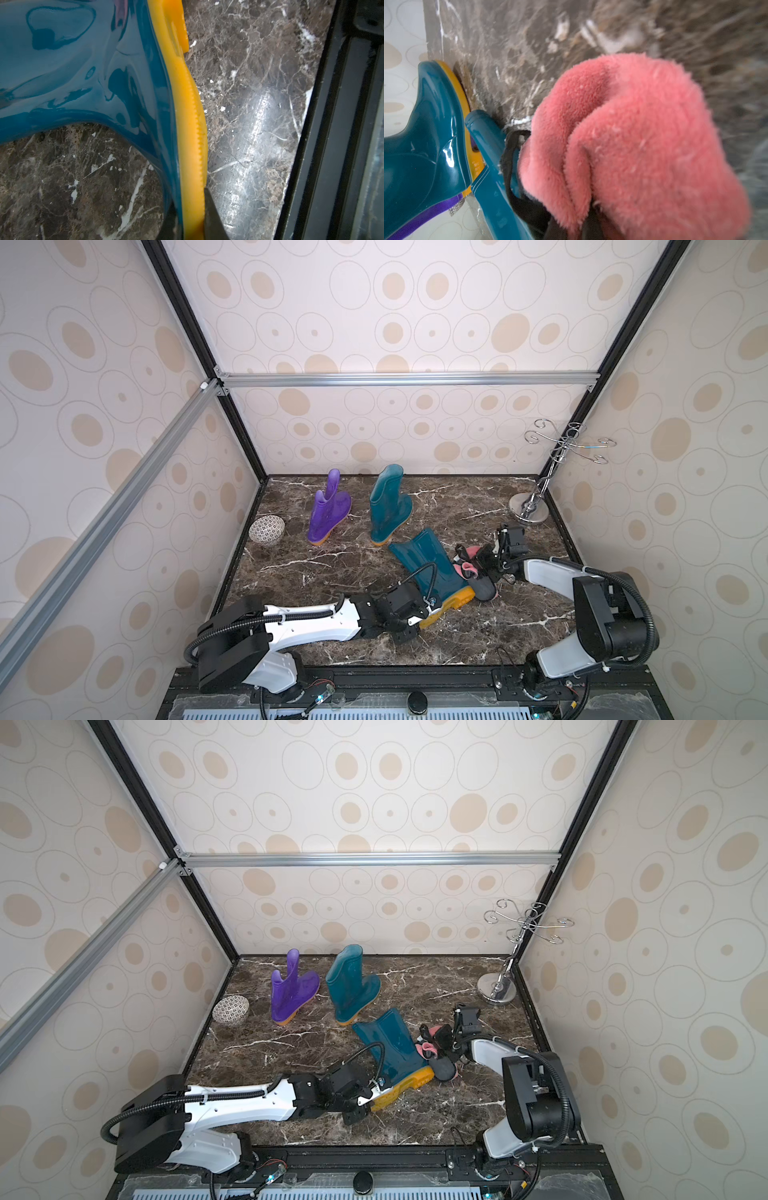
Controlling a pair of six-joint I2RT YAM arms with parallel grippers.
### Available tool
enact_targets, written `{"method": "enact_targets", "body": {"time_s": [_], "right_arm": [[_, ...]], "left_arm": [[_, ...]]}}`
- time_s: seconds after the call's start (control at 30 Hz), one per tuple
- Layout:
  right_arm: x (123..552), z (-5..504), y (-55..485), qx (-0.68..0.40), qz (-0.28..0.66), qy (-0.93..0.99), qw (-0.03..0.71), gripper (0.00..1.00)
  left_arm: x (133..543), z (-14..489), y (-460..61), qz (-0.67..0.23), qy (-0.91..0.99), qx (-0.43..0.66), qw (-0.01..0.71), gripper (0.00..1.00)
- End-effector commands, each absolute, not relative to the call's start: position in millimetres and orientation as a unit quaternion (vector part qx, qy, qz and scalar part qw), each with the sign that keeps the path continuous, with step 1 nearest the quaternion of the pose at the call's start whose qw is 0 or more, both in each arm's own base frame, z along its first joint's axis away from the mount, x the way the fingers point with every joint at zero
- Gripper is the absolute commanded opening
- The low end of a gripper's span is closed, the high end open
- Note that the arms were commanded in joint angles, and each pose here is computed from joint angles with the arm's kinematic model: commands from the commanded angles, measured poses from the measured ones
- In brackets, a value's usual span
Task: Wipe the rubber boots with a cloth
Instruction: Wipe the dirt off the rubber boot.
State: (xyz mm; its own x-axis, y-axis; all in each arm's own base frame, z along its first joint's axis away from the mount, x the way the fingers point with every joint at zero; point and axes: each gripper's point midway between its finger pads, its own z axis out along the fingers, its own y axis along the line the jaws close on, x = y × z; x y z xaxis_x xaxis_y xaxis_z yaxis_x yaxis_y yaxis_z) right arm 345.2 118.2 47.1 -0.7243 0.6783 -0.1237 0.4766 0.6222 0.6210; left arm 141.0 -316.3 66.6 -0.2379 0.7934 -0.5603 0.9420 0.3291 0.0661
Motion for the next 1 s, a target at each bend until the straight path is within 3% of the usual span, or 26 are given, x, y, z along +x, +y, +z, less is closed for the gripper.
{"method": "enact_targets", "body": {"time_s": [0.0, 0.23, 0.5, 0.77, 0.97], "right_arm": [[358.9, 54.0, 132.7, 0.358, 0.313, 0.861, 0.177, 0.00], [306.7, 42.0, 119.2, 0.361, 0.283, 0.875, 0.155, 0.00], [224.5, 26.7, 126.6, 0.309, 0.281, 0.908, 0.040, 0.00], [183.9, 67.6, 99.5, 0.277, 0.239, 0.926, 0.089, 0.00], [184.0, 52.1, 102.2, 0.270, 0.243, 0.928, 0.081, 0.00]], "left_arm": [[128.5, 44.9, -307.4, -0.144, 0.777, 0.574, 0.215, 0.00], [127.8, 47.3, -307.5, -0.145, 0.776, 0.574, 0.219, 0.00], [128.9, 46.3, -307.5, -0.141, 0.776, 0.575, 0.219, 0.00], [129.1, 47.1, -308.2, -0.141, 0.775, 0.576, 0.220, 0.00], [129.5, 46.5, -308.3, -0.138, 0.774, 0.578, 0.219, 0.00]]}}
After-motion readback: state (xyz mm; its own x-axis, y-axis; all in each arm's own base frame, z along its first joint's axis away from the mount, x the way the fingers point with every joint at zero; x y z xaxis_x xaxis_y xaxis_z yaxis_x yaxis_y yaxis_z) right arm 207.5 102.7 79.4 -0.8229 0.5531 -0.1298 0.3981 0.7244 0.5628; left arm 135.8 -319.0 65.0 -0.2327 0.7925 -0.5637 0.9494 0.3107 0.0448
